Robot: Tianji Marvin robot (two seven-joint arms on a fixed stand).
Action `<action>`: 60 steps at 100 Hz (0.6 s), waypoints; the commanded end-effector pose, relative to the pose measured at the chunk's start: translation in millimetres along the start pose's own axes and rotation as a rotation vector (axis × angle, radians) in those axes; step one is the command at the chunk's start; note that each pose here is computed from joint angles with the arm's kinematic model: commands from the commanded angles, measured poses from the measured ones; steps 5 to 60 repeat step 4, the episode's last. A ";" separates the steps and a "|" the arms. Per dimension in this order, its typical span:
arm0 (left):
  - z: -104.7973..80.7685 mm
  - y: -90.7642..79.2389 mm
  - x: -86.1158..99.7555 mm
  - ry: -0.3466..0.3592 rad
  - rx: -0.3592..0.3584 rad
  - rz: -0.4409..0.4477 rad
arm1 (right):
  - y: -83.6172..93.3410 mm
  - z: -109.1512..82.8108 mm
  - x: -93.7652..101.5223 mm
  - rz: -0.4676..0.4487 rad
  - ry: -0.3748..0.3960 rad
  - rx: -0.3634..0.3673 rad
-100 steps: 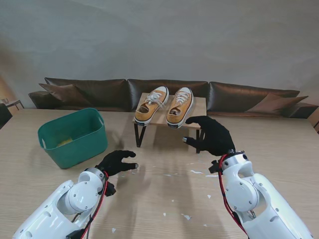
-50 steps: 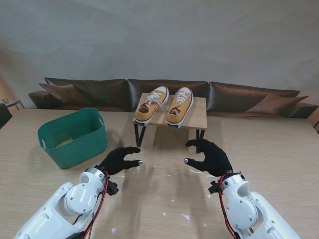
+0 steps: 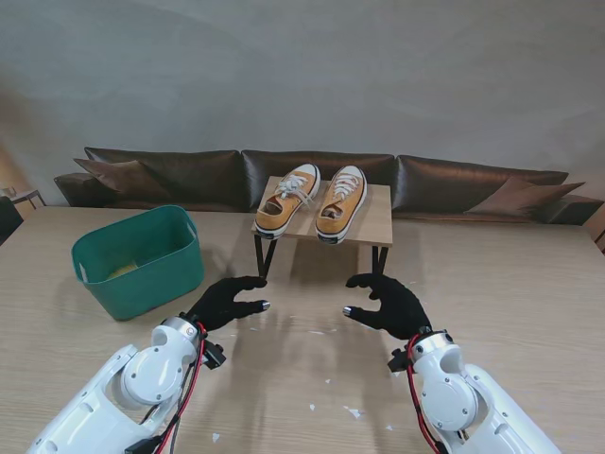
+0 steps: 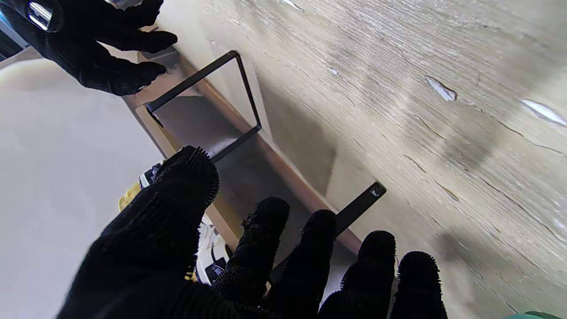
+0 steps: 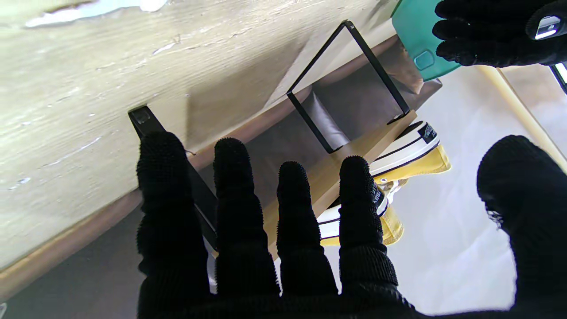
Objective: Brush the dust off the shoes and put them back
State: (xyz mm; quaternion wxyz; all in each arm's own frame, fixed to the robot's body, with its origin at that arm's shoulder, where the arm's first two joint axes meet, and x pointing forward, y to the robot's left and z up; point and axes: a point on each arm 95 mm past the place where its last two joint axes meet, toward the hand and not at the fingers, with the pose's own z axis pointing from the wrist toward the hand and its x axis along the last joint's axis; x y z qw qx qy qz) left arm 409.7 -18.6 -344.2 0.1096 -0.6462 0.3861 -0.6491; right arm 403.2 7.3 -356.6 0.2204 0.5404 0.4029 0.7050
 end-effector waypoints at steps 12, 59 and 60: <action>2.7 3.8 2.4 0.002 -0.025 -0.007 | -5.7 -0.7 -0.6 0.006 -0.001 0.024; 2.7 3.8 2.4 0.002 -0.025 -0.007 | -5.7 -0.7 -0.6 0.006 -0.001 0.024; 2.7 3.8 2.4 0.002 -0.025 -0.007 | -5.7 -0.7 -0.6 0.006 -0.001 0.024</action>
